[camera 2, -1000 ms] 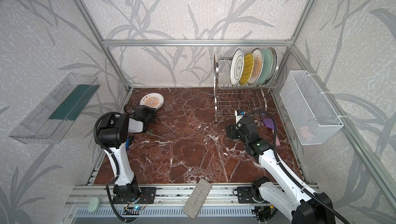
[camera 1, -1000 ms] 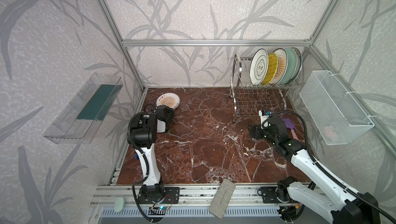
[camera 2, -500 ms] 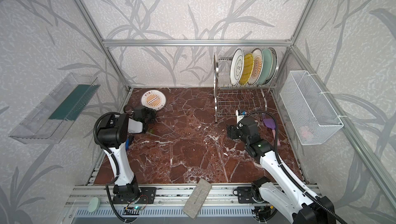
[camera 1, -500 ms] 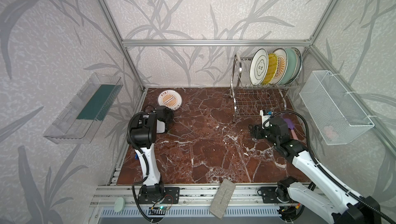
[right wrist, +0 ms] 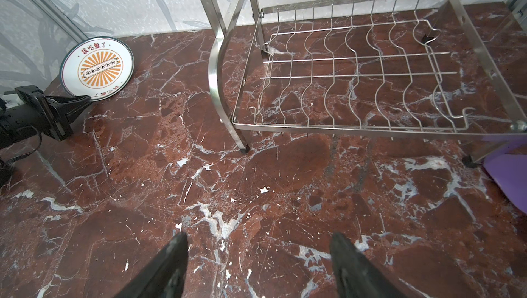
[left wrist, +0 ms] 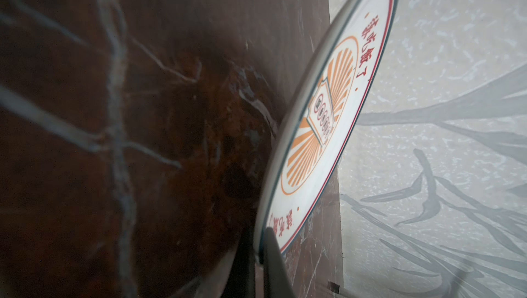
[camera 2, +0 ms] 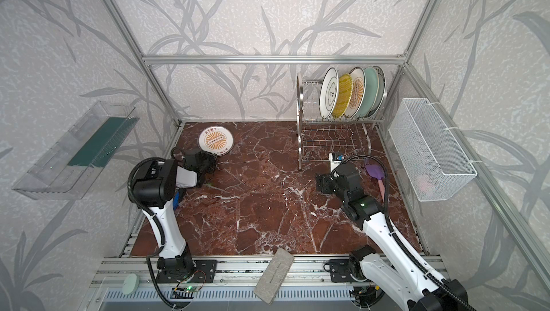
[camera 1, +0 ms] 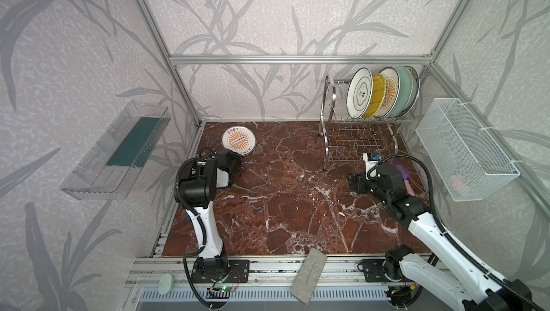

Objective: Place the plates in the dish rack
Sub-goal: 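Close the left gripper on the sunburst plate's rim and tilt it up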

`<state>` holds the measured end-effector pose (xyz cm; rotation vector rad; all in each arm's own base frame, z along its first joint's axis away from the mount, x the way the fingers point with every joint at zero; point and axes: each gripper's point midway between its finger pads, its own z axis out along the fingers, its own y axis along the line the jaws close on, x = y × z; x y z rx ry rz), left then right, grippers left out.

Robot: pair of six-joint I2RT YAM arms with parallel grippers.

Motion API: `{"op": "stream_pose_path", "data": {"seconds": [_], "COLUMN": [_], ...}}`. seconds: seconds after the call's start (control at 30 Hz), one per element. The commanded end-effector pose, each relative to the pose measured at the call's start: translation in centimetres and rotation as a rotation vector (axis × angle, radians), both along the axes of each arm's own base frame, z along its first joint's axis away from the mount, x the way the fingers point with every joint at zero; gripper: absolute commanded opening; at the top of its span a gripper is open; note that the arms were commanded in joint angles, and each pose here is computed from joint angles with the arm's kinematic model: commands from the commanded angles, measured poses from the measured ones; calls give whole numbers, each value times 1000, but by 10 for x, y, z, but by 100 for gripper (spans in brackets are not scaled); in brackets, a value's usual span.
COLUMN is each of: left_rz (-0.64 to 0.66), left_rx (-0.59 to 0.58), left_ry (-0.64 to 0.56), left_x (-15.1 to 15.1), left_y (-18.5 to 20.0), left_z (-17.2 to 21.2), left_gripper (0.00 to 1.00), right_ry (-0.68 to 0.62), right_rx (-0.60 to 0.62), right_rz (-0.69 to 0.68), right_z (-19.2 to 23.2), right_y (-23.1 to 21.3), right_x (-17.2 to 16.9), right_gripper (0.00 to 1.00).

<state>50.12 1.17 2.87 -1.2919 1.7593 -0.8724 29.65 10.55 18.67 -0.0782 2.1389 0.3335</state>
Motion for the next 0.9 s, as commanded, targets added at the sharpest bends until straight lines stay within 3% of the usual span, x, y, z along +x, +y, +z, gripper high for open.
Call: {"op": "stream_pose_path", "data": {"seconds": [0.0,0.87], "left_rz": [-68,-303], "left_rx": [2,35], "left_ry": [109,129], "left_x": [-20,-51], "left_y": [-10,-47], "left_z": [-24,-7], "left_gripper": [2,0], "right_ry": [-4,-5], "right_rx": [-6,32], "right_rz": [-11,2], "right_z": [3,8], "right_y": [-4,2], "right_x": [-3,-1], "right_gripper": [77,77]}}
